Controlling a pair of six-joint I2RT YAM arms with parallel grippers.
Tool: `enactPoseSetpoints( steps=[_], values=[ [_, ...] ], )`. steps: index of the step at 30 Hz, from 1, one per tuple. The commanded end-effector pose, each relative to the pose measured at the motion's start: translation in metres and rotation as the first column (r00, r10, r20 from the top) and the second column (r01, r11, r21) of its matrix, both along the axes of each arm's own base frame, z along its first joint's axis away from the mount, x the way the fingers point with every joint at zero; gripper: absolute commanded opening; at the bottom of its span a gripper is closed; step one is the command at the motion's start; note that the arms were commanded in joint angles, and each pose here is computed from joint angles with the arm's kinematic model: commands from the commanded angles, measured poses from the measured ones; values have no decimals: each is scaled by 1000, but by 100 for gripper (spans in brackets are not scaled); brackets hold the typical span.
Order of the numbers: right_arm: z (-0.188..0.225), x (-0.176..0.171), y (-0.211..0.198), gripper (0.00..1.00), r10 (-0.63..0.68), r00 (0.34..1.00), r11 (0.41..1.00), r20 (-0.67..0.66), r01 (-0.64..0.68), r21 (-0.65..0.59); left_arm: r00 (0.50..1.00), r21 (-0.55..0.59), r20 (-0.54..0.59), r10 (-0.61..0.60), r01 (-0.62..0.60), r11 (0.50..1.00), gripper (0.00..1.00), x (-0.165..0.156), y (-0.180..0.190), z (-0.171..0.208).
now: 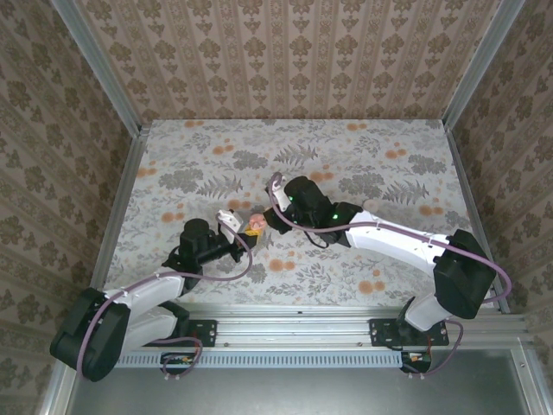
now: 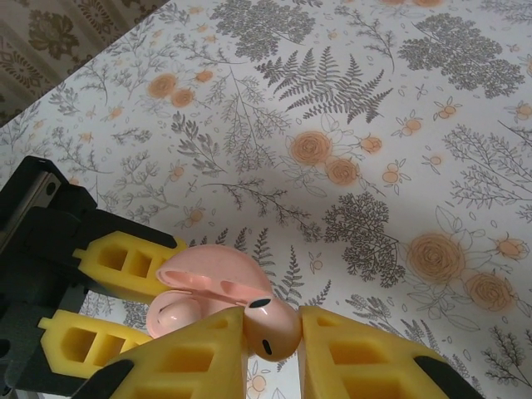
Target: Insert wireless bluetooth earbuds into charging case
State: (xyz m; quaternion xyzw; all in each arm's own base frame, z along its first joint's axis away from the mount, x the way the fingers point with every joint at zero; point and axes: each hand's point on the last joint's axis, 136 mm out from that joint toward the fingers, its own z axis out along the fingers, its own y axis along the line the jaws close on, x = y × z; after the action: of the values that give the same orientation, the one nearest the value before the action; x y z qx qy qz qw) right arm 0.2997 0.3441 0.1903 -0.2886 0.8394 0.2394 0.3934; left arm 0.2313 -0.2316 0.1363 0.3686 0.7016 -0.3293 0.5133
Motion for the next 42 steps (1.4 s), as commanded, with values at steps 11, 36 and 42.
enactPoseSetpoints(
  steps=[11,36,42],
  values=[
    [1,2,14,21,27,999,1000,45,-26,-15,999,-42,38,-22,24,999,9,-4,-2,18],
    [-6,-14,30,24,101,994,995,39,-99,-31,998,-57,64,21,-17,998,10,1,3,28],
    [-1,-18,34,25,125,991,992,37,-125,-8,998,-58,64,24,-21,998,10,1,4,29]
  ],
)
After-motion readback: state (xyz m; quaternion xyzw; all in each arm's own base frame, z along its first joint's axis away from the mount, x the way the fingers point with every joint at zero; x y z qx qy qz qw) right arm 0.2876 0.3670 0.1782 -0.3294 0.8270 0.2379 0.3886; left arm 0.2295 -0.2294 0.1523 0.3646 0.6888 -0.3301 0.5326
